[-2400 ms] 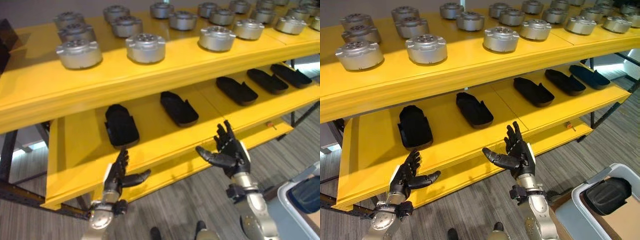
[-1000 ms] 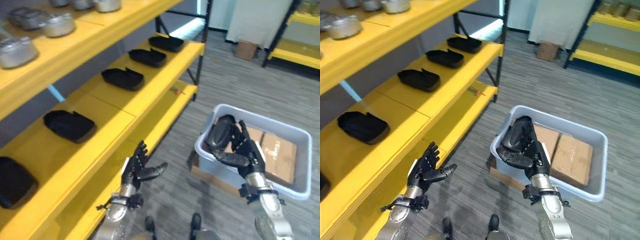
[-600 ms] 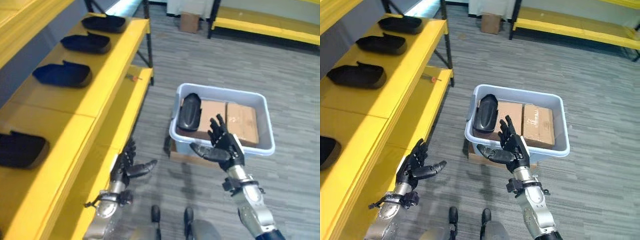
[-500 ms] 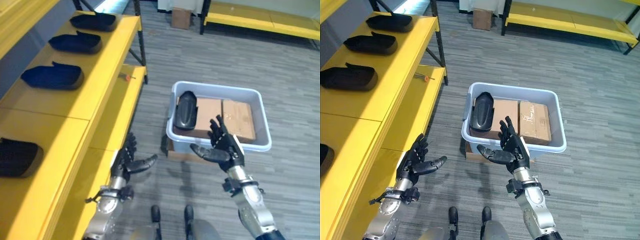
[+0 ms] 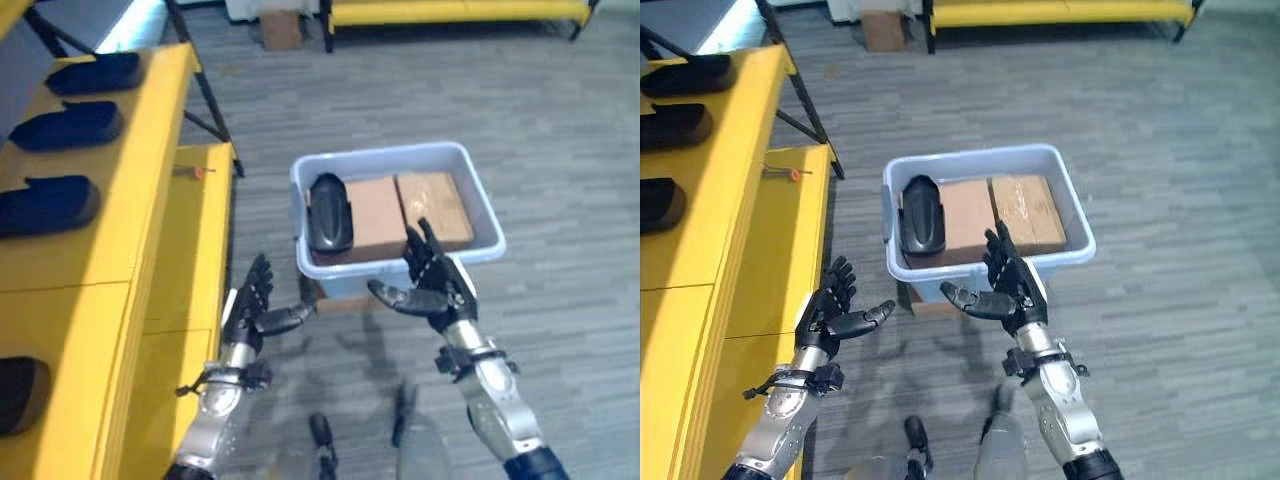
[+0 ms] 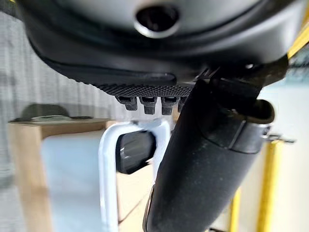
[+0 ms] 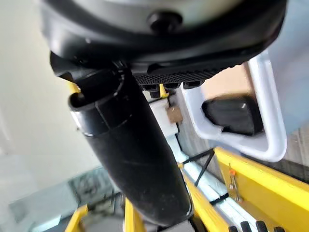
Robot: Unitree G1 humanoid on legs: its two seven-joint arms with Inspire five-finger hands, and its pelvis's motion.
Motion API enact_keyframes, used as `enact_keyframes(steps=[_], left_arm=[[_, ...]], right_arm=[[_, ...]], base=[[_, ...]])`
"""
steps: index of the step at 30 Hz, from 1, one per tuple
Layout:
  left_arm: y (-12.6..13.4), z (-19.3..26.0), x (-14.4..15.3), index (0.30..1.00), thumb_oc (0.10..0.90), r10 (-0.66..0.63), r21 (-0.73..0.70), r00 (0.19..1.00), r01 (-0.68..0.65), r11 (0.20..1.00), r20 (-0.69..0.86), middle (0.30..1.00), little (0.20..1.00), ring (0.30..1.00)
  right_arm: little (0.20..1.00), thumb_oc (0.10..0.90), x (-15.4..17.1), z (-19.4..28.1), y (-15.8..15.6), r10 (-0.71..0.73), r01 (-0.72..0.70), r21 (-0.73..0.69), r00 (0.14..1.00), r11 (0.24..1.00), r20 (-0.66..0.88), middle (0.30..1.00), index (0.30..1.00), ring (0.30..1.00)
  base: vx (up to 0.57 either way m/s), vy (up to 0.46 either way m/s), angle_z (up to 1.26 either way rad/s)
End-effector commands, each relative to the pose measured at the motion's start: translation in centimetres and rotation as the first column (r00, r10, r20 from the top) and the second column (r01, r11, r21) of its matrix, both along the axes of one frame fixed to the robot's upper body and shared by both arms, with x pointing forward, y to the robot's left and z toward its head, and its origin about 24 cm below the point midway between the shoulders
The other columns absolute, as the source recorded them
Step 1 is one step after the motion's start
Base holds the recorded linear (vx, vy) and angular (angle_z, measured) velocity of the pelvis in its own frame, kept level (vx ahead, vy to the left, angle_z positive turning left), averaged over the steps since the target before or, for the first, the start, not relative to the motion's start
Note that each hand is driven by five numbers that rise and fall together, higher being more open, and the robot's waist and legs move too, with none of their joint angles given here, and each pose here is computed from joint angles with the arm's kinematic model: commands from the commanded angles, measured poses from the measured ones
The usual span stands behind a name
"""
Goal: Move parts from the plastic box to the shelf.
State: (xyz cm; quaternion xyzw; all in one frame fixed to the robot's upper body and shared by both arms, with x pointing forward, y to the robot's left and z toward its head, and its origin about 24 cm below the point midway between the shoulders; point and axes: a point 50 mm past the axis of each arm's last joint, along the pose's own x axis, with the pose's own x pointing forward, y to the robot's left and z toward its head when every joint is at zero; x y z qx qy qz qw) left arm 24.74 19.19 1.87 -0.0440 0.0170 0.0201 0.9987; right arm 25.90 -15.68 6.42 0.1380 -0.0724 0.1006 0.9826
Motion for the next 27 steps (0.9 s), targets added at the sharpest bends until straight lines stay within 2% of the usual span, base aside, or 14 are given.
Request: enact_keyframes(steps=[1, 5, 10, 23, 27], left_arm=[[-0.6, 5.3, 1.1, 1.0, 0.9, -0.031, 0.018, 0.958, 0.026, 0.999, 0.284, 1.0, 1.0, 1.0], [-1.9, 5.3, 1.6, 1.0, 0.9, -0.052, -0.022, 0.958, 0.061, 0.998, 0.284, 1.0, 1.0, 1.0], [-2.3, 5.6, 1.8, 1.0, 0.9, -0.05, -0.046, 0.955, 0.066, 0.997, 0.291, 1.0, 1.0, 1.0], [-2.1, 5.9, 1.8, 1.0, 0.9, -0.019, -0.074, 0.952, 0.044, 0.996, 0.305, 1.0, 1.0, 1.0], [-1.9, 6.0, 1.8, 1.0, 0.9, 0.0, -0.087, 0.953, 0.028, 0.996, 0.303, 1.0, 1.0, 1.0]], right_arm=[[1.0, 0.9, 0.5, 4.7, -0.1, -0.01, 0.001, 0.035, 0.969, 0.999, 0.248, 1.0, 1.0, 1.0], [1.0, 0.9, 0.7, 5.1, -0.9, -0.054, 0.047, 0.03, 0.963, 0.998, 0.262, 1.0, 1.0, 1.0], [1.0, 0.9, 1.0, 5.4, -1.1, -0.079, 0.073, 0.031, 0.958, 0.997, 0.275, 1.0, 1.0, 1.0], [1.0, 0.9, 1.2, 6.0, -1.0, -0.086, 0.079, 0.035, 0.951, 0.996, 0.298, 1.0, 1.0, 1.0], [1.0, 0.9, 1.2, 5.5, -1.9, -0.143, 0.14, 0.029, 0.949, 0.99, 0.281, 1.0, 1.0, 1.0]], base=[[0.37, -0.254, 0.23], [0.29, -0.288, 0.53], [0.11, -0.181, 0.22], [0.06, -0.133, 0.12], [0.14, 0.08, 0.16]])
